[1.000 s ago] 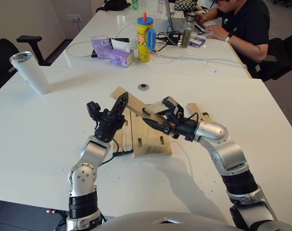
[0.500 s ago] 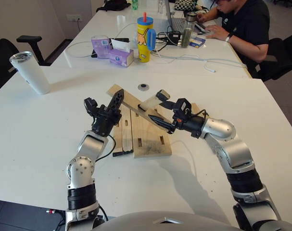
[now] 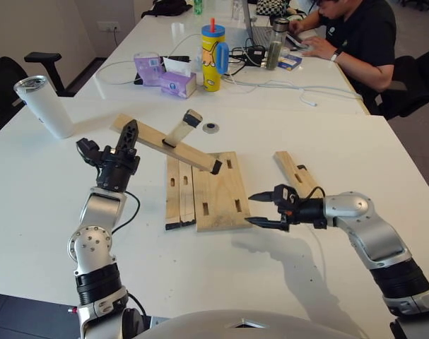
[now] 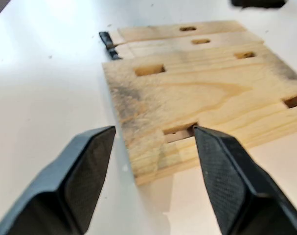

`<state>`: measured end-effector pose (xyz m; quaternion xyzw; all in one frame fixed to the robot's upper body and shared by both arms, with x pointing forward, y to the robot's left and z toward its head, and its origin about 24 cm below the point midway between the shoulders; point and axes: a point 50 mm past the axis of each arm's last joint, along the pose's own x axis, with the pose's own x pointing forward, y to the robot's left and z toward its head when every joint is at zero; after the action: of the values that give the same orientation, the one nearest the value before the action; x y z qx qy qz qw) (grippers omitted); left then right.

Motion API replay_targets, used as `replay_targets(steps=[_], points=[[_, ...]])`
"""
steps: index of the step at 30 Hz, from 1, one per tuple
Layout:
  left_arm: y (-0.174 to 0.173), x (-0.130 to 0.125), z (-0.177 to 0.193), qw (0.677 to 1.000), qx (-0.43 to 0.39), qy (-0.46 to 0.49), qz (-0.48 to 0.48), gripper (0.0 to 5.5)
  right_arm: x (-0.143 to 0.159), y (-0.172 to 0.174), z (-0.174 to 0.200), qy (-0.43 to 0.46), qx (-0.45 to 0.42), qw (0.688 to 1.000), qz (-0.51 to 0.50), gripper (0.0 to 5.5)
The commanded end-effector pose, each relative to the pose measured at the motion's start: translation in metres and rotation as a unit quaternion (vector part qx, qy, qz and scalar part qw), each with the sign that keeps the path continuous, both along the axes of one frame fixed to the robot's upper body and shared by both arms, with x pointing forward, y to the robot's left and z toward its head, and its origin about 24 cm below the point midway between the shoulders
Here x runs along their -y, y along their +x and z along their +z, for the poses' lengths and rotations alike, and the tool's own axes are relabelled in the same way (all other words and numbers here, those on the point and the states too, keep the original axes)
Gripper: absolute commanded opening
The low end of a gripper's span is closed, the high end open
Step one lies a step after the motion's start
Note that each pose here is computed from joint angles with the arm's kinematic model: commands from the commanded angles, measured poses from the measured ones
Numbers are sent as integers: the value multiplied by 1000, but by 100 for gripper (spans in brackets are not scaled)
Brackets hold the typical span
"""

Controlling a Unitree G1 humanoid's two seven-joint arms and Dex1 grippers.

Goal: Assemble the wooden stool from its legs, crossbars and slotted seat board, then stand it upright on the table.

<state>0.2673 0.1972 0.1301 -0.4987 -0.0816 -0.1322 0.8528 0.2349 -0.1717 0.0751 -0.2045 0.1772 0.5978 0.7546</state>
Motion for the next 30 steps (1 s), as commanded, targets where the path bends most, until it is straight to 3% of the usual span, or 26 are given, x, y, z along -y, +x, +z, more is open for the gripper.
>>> replay_targets(steps=[1,5,7,13,30], points=[[4,1,5,1000,3,0,-5,103,-8,2,-5,-4,1,999,40,297],[6,0,4,1000,-1,0,-2,103,-5,0,-3,-22,9,998,53,297],[5,-2,4,1000,-2,0,3,103,-21,9,-30,-57,29,997,30,297],[5,0,-1,1000,-14,16,0,103,-31,24,-66,-70,-4,992,-106,297],[16,-1,-19,992,-45,113,34,103,-38,31,-68,-59,-18,987,-152,297]])
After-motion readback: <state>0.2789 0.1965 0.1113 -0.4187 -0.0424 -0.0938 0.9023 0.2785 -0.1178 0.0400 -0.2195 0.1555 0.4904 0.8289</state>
